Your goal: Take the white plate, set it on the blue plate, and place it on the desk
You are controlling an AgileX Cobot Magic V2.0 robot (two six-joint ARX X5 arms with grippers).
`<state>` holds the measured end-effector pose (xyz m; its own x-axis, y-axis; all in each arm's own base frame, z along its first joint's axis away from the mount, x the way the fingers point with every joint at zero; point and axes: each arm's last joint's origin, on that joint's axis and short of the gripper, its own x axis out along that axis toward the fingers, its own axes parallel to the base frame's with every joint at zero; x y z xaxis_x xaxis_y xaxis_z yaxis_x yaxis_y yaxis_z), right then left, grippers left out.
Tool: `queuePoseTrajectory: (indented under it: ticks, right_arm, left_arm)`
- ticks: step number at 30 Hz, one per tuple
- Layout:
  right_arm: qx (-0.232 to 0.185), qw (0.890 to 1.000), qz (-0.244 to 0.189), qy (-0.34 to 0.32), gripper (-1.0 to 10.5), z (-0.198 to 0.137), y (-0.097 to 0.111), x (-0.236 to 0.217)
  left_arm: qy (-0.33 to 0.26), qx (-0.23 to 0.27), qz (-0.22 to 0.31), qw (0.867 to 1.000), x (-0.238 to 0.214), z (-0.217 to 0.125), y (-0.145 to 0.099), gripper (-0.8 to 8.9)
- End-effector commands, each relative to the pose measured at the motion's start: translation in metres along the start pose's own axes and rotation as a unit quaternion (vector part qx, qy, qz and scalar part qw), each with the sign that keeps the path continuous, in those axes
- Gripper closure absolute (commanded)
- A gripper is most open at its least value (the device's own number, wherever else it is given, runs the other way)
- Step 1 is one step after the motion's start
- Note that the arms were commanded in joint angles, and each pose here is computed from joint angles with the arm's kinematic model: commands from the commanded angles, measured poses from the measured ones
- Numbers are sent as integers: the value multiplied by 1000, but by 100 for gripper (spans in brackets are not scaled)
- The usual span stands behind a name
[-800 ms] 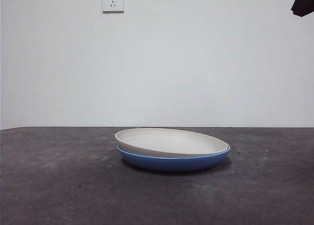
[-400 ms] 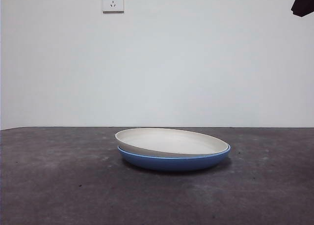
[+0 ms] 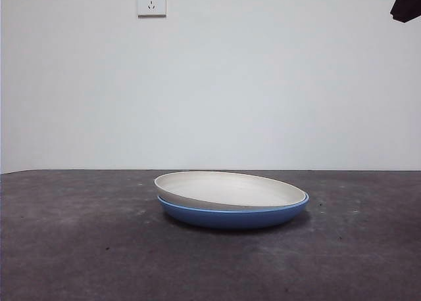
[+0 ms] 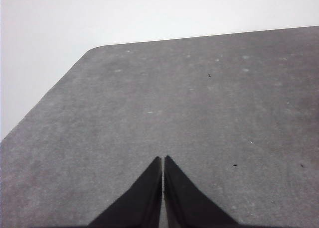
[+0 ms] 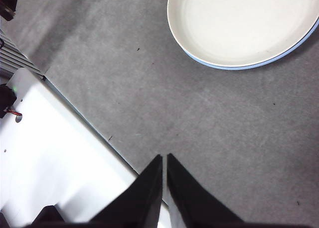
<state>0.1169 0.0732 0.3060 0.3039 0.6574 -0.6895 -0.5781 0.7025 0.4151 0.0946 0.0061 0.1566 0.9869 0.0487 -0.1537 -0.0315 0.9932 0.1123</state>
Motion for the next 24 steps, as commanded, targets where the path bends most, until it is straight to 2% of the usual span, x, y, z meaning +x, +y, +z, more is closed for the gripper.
queuePoseTrajectory:
  ticks: [1,10,13,15,18,20,24]
  right_arm:
    - [-11,1000,4,-4,939,2,2,0]
    - [-11,1000,3,-9,939,1,2,-2]
    - [-38,999,-12,-38,939,0,0,-11]
    - [-55,995,-31,-82,939,0,-4,-20]
    - [-73,977,-73,-187,939,-6,-9,-38]
    - [-84,958,-108,-252,939,-14,-13,-46]
    - [-113,910,-196,-348,939,-35,-24,-48]
  left_arm:
    - [12,-2,1,1000,2,-7,-1,804]
    - [12,-2,1,1000,2,-7,-1,804]
    - [12,-2,1,1000,2,-7,-1,804]
    - [12,-2,1,1000,2,-7,-1,804]
    - [12,-2,1,1000,2,-7,-1,804]
    - [13,-2,1,1000,2,-7,-1,804]
    - [13,-2,1,1000,2,-7,-1,804]
